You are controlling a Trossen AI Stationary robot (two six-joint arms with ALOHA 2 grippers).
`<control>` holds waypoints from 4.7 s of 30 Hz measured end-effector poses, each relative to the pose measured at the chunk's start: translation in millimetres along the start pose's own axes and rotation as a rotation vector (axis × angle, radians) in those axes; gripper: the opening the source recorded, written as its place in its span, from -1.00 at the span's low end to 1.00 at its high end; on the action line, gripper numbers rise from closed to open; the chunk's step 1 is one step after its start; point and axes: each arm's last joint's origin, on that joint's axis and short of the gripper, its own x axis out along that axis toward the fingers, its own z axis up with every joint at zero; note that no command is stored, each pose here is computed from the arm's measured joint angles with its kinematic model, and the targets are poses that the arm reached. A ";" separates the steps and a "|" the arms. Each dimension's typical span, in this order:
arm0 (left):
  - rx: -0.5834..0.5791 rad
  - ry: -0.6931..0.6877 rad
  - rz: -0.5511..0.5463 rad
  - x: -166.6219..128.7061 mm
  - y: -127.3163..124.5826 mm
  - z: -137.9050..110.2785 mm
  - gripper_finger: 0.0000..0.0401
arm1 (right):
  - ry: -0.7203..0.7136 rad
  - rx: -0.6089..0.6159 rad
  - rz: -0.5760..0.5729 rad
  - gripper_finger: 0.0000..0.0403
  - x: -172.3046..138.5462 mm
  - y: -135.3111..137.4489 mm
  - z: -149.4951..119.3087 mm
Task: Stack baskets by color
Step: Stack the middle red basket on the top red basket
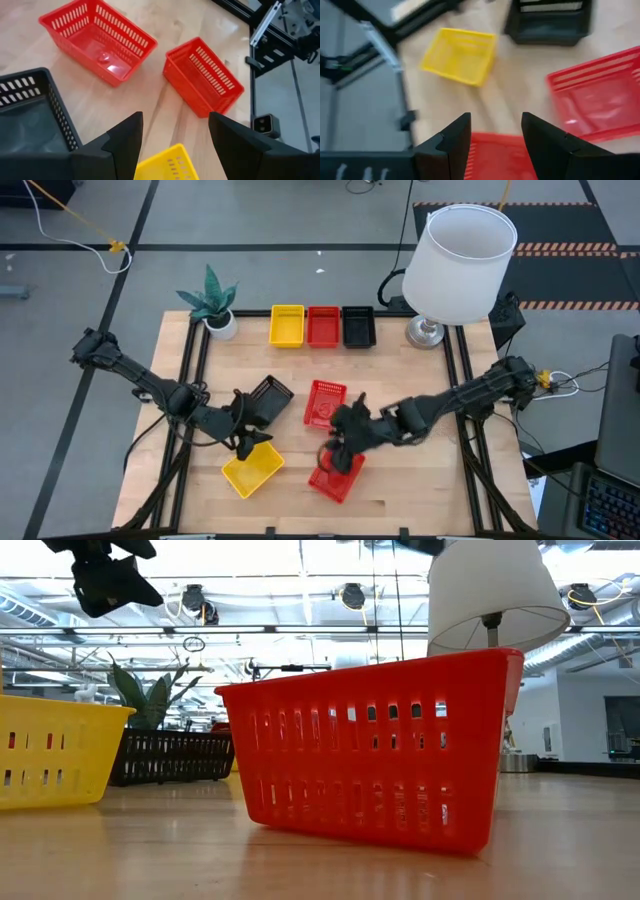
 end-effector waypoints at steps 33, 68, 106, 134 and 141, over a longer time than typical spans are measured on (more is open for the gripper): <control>-0.122 -0.069 0.042 -3.4 -4.5 -4.9 0.13 | 0.111 -0.406 0.037 -0.16 81.7 -102.1 -22.4; -0.209 -0.087 0.101 1.0 6.6 2.8 0.13 | 0.066 -0.405 0.082 -0.85 117.1 -124.7 -55.4; -0.295 -0.154 0.237 2.1 19.1 5.1 0.13 | -0.181 -0.698 -0.043 -0.99 -50.8 -143.8 53.6; -0.249 -0.162 0.269 1.5 20.7 4.8 0.13 | -0.329 -0.849 -0.227 -0.98 -98.4 -157.3 176.4; -0.174 -0.153 0.275 1.5 20.7 4.8 0.13 | -0.327 -0.865 -0.263 -0.98 -96.4 -165.9 190.5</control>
